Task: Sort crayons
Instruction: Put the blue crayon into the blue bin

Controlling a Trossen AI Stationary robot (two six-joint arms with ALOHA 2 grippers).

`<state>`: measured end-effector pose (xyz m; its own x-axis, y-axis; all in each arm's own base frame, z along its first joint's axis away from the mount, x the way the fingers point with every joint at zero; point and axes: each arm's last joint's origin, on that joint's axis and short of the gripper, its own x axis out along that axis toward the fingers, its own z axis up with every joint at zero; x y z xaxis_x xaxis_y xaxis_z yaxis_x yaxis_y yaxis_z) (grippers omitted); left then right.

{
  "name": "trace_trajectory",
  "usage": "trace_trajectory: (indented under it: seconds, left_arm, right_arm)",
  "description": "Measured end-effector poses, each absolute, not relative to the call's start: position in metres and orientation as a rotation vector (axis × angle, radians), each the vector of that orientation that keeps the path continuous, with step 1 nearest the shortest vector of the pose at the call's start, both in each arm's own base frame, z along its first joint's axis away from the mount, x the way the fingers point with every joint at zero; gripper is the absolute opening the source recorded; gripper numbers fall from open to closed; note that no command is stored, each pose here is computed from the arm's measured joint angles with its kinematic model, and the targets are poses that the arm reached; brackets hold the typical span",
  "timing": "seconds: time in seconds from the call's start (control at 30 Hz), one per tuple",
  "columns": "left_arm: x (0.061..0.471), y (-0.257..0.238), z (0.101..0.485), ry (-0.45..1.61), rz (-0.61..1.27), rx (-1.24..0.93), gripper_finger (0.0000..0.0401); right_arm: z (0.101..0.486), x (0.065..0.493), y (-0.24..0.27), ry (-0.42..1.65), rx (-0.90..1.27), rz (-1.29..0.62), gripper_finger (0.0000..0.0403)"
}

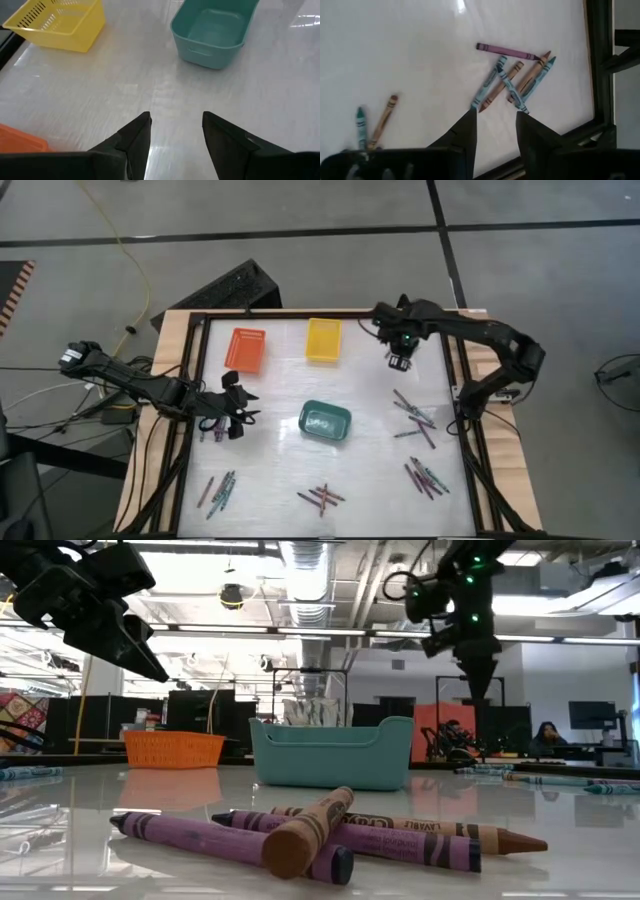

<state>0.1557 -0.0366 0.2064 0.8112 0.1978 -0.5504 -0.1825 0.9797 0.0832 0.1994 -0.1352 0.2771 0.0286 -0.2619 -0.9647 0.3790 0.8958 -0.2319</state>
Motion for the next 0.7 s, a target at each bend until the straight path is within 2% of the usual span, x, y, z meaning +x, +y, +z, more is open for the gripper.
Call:
trace_trajectory:
  seconds: [0.3,0.4,0.5,0.7]
  left_arm:
    - [0.156,-0.037,0.206,0.591,0.203,0.029,0.0169]
    - [0.156,-0.036,0.207,0.595,0.199,0.129,0.0169]
    - [0.156,-0.036,0.207,0.602,0.181,0.234,0.0169]
    - [0.156,-0.036,0.207,0.603,0.167,0.214,0.0169]
  right_arm:
    - [0.23,0.177,-0.155,1.476,0.112,-0.467,0.0134]
    - [0.224,0.178,-0.162,1.482,0.087,-0.446,0.0133]
    - [0.22,0.182,-0.166,1.482,0.024,-0.374,0.0132]
    - [0.21,0.187,-0.17,1.527,-0.082,-0.24,0.0132]
